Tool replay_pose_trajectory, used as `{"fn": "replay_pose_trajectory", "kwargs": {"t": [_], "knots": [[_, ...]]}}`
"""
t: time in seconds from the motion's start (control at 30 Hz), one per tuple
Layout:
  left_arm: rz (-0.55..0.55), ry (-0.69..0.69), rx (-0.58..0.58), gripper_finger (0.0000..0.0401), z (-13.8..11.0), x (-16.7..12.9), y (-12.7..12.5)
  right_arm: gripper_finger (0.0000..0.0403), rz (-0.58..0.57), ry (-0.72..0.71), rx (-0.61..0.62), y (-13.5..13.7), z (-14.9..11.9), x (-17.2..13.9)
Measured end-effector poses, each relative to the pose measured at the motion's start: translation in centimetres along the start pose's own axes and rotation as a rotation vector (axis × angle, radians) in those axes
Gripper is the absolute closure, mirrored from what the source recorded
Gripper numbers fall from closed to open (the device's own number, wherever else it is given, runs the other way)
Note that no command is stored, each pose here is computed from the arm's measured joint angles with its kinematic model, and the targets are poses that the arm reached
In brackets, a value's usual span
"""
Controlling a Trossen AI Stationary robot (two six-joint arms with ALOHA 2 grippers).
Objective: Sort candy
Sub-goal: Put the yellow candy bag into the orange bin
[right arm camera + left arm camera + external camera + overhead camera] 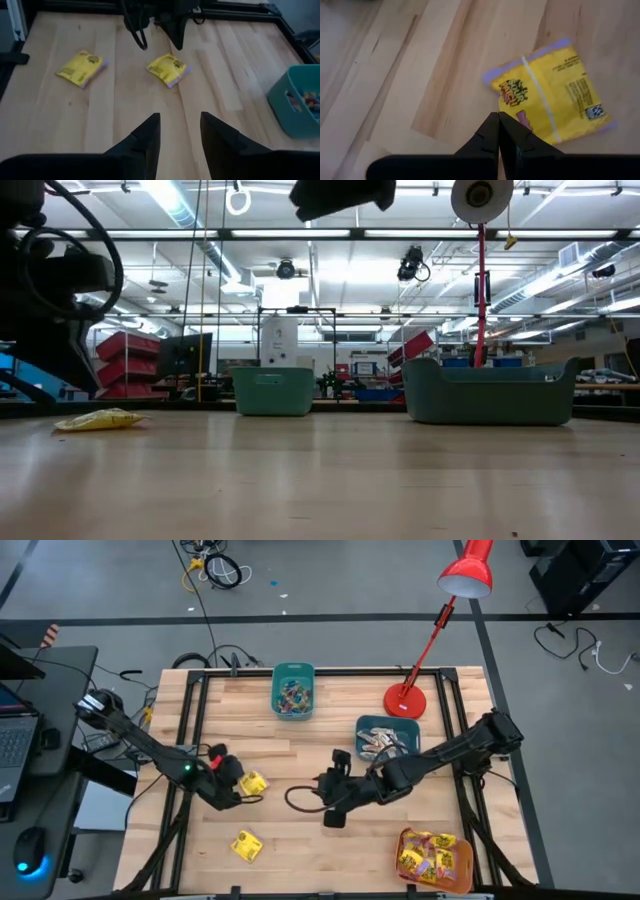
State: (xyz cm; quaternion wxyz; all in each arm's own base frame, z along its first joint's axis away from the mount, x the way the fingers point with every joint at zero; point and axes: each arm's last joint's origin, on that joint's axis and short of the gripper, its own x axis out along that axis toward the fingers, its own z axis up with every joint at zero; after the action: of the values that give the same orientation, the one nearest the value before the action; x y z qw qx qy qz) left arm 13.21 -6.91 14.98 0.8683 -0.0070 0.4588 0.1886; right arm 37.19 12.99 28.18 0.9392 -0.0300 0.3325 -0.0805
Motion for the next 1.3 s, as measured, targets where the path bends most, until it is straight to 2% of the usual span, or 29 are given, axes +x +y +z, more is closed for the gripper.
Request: {"fn": "replay_pose_trajectory", "kwargs": {"t": [0.2, 0.37, 0.57, 0.73, 0.97, 1.07, 1.17, 1.3], "knots": [[0.005, 0.003, 0.03, 0.0392, 0.0, 0.8, -0.8, 0.0278, 0.003, -0.07, 0.004, 0.6, -2.2, 2.4], [0.044, 0.034, 0.063, 0.0392, -0.3, 1.5, -1.0, 0.0279, -0.012, -0.074, -0.019, 1.0, -4.3, 4.4], [0.054, 0.033, 0.069, 0.0391, -0.4, 2.0, -1.5, 0.0279, -0.025, -0.071, -0.041, 1.4, -5.1, 5.8], [0.003, 0.014, 0.067, 0.0391, -0.1, 2.6, -2.4, 0.0279, -0.011, -0.116, -0.101, 2.0, -5.3, 7.3], [-0.136, -0.062, 0.14, 0.0391, 0.8, 3.3, -4.2, 0.0279, -0.002, -0.122, -0.18, 2.7, -6.4, 9.2], [-0.178, -0.083, 0.138, 0.0391, 1.1, 3.5, -4.8, 0.0278, 0.046, -0.135, -0.221, 3.2, -6.9, 10.2], [-0.211, -0.097, 0.118, 0.0391, 1.3, 3.7, -5.2, 0.0266, 0.101, -0.18, -0.238, 4.0, -7.1, 11.4], [-0.247, -0.104, 0.099, 0.0391, 1.4, 4.0, -5.7, 0.0243, 0.106, -0.177, -0.285, 4.9, -7.5, 13.4]]}}
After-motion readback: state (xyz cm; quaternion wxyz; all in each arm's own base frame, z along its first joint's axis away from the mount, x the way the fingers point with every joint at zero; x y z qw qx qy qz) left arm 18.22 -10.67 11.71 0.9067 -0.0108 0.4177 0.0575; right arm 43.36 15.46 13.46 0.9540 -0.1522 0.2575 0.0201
